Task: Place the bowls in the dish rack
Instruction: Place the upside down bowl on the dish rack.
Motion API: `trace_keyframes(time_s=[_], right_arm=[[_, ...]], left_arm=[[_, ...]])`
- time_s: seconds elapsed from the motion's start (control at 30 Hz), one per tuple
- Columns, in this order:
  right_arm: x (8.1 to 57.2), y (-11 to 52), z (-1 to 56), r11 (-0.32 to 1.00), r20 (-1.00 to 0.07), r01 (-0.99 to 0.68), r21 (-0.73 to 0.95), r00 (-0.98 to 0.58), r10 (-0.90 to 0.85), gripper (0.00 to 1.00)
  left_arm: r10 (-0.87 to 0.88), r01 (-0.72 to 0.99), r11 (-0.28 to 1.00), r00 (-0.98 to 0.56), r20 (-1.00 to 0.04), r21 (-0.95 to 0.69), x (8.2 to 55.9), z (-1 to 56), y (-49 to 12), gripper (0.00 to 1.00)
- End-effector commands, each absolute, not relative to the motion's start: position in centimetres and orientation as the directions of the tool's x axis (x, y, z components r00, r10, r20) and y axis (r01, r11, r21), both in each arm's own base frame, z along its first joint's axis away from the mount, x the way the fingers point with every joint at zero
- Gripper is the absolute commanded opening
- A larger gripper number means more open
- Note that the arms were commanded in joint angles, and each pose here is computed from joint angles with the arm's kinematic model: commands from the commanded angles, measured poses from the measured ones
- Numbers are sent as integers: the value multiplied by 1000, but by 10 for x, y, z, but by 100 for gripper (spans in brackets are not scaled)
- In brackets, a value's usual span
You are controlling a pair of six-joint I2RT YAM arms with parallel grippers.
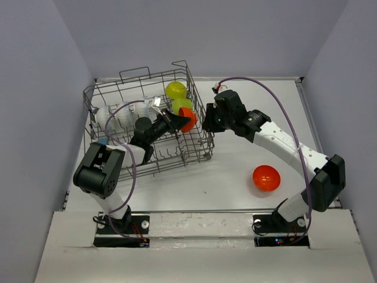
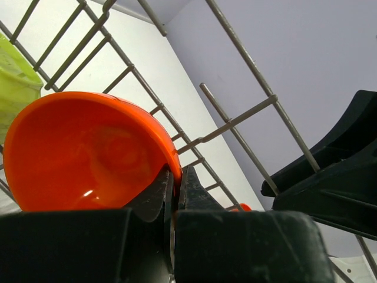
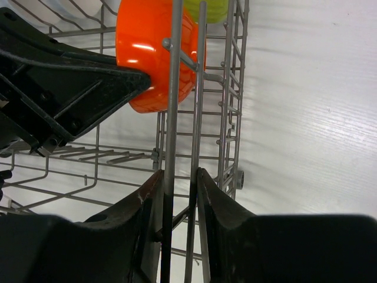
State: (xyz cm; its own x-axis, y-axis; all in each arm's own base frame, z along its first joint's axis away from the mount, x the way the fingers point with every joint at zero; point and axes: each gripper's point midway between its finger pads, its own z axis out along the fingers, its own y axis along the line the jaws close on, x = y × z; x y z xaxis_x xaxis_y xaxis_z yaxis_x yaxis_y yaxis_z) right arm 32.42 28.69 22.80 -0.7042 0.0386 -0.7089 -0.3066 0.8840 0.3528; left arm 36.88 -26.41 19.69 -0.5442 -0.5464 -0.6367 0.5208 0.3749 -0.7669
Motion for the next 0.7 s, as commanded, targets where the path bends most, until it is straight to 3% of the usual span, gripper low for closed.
trace_keyframes(time_s=[0.0, 0.27, 0.43, 0.67], right_arm=[[331, 297, 254, 860, -746, -338, 383, -662, 73, 22], [331, 298, 256, 858, -746, -338, 386, -661, 75, 17], [332, 298, 258, 858, -749, -339, 385, -659, 76, 16], [331, 295, 260, 860, -755, -339, 381, -652, 78, 16]], left_arm=[[-556, 603, 384, -454, -697, -699, 367, 222, -261, 0], [-549, 655, 343, -442, -710, -673, 361, 237, -271, 0], [-567, 701, 255, -450, -690, -666, 351, 249, -277, 0], [-578, 651, 230, -507, -640, -723, 353, 225, -278, 0]])
